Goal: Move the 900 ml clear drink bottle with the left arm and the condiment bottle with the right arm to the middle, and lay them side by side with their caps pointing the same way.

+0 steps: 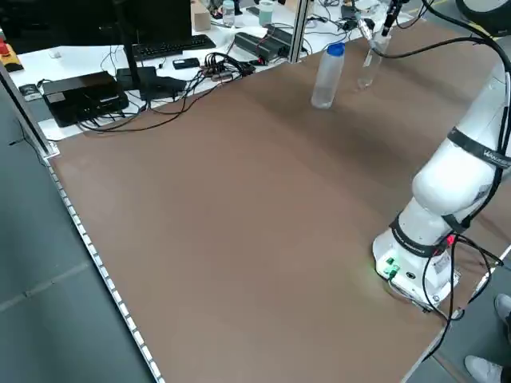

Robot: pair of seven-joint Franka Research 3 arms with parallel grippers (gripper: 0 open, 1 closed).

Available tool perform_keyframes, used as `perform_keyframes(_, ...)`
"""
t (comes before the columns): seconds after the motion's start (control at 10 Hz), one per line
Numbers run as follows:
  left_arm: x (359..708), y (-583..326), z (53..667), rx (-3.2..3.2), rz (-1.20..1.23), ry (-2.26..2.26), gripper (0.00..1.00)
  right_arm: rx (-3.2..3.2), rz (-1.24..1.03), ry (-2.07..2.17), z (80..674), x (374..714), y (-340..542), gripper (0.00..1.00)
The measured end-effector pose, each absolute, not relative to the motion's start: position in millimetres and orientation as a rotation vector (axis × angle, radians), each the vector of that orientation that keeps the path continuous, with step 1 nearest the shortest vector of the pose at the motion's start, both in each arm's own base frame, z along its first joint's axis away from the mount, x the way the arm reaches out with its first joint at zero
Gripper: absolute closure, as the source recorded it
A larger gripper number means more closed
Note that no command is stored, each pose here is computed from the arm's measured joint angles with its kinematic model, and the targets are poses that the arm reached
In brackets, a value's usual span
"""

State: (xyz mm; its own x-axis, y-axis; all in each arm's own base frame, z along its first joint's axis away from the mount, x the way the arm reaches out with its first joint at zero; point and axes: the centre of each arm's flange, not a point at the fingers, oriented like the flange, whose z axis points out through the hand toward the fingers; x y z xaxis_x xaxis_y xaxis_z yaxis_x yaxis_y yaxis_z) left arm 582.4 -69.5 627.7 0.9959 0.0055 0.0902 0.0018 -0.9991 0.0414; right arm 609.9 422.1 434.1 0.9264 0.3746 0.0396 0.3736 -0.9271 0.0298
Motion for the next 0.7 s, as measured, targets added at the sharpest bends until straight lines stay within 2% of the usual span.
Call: perform_keyframes(0.7, 581, -66, 625, 3.101, 0.114, 0.015, 0.0, 3.064, 0.084, 0.599, 417, 613, 421, 0.66)
